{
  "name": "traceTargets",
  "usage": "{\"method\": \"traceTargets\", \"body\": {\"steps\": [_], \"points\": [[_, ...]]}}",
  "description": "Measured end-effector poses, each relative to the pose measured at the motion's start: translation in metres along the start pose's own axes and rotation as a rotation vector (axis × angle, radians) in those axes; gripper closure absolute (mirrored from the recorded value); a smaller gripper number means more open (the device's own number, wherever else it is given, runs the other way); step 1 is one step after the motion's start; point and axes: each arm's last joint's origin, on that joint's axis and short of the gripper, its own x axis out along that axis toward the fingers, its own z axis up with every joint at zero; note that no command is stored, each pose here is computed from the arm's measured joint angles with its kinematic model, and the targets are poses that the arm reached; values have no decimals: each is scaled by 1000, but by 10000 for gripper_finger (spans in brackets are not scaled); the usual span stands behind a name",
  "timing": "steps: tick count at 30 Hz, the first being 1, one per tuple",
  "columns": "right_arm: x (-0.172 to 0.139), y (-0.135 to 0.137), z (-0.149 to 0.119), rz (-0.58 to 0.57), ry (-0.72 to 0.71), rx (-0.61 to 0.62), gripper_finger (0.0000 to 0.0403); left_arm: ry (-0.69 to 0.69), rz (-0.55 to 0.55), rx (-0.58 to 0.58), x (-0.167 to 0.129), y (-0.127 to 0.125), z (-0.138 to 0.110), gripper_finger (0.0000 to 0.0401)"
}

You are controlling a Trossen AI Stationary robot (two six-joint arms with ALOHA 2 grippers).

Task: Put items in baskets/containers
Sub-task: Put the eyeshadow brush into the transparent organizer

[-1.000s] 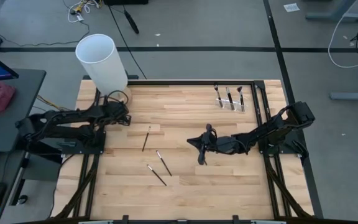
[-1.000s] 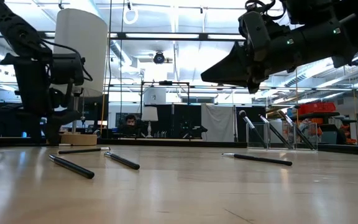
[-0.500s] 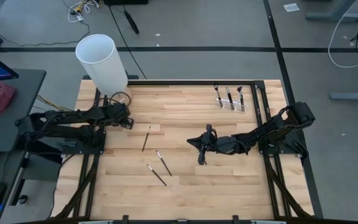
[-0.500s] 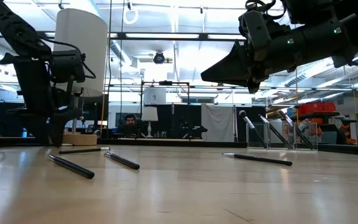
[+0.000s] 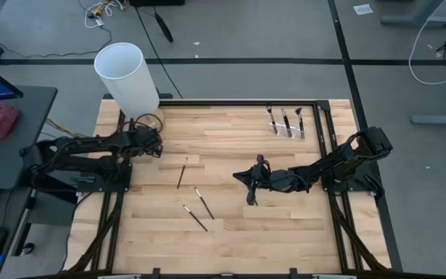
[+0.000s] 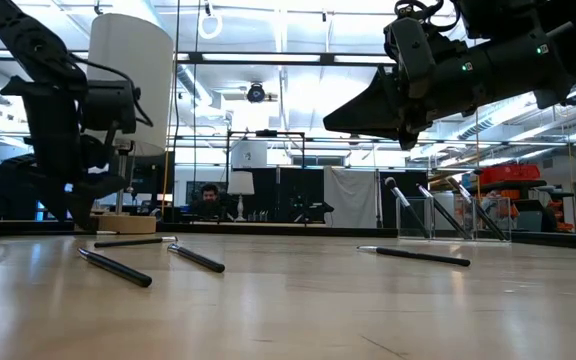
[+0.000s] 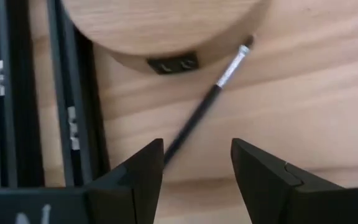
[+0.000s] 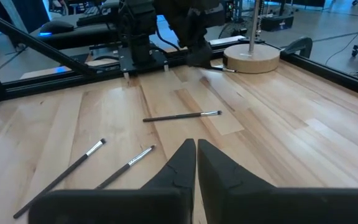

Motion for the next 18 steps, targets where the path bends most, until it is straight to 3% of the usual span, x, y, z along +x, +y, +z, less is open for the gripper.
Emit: {"method": "traceTargets", "body": {"steps": [6, 11, 18], "points": [[0, 0, 0, 0, 0, 0, 382, -1, 13, -12, 6, 6, 9, 206], [0, 0, 0, 0, 0, 0, 382, 27, -46, -13, 10, 10, 15, 203], [0, 0, 0, 1, 0, 3, 382, 57, -65, -34, 13, 14, 17, 171]]}}
